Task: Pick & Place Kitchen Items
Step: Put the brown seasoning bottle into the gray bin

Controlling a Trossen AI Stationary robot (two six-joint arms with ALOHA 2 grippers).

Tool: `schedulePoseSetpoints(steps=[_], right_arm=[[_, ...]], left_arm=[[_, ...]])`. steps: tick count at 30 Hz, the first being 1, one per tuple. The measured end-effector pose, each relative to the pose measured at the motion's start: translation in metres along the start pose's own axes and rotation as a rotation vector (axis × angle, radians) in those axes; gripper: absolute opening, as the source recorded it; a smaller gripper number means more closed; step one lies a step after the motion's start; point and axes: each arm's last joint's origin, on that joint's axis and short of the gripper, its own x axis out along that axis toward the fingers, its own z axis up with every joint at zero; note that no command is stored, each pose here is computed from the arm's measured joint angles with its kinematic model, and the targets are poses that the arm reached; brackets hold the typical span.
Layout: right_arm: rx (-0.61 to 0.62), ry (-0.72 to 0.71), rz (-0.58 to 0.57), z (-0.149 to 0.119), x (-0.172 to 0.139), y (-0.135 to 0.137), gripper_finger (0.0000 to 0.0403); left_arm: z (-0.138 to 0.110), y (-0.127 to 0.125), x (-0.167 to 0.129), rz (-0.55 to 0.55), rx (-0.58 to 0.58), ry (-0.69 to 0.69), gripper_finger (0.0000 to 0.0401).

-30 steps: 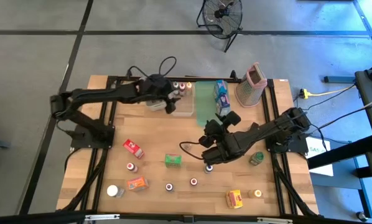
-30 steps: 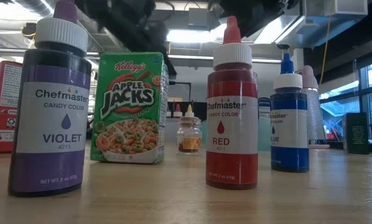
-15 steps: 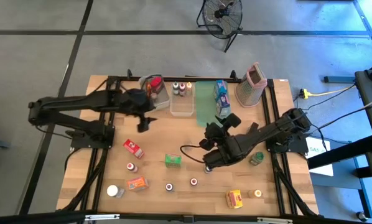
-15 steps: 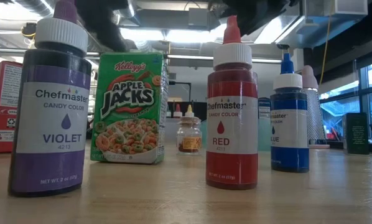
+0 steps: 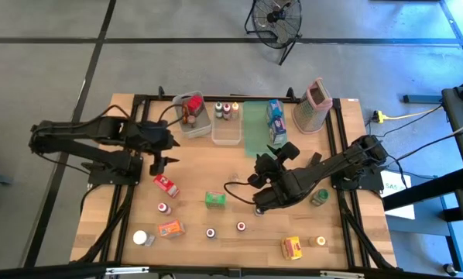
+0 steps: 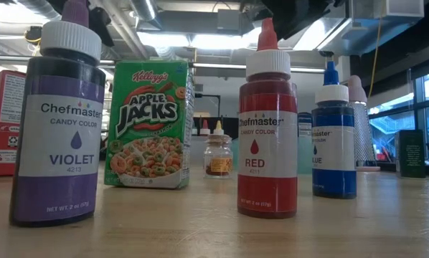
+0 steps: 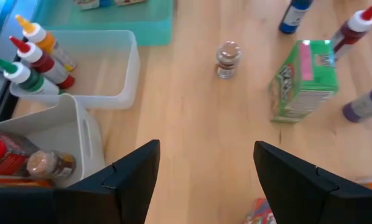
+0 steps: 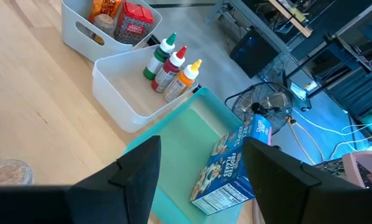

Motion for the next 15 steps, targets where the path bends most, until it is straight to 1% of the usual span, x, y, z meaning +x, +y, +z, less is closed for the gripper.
schedulePoseSetpoints(steps=[4, 7, 9, 12, 15], right_arm=[[0.003, -0.005, -0.001, 0.000, 0.000, 0.000, 0.0227], [0.013, -0.048, -0.024, 0.003, 0.002, 0.000, 0.0227], [0.010, -0.078, -0.043, 0.005, 0.004, 0.000, 0.0227], [-0.011, -0.088, -0.053, 0.012, 0.005, -0.002, 0.0227], [0.013, -0.094, -0.049, 0.019, 0.007, -0.003, 0.0227]], left_arm=[[-0.003, -0.002, -0.004, -0.013, 0.034, -0.001, 0.0255], [-0.005, -0.003, -0.005, -0.016, 0.056, 0.017, 0.0255], [-0.008, -0.003, -0.005, -0.026, 0.051, 0.049, 0.0255], [-0.016, -0.006, -0.006, -0.076, 0.048, 0.135, 0.0255], [-0.020, -0.010, -0.007, -0.097, 0.064, 0.170, 0.0255]])
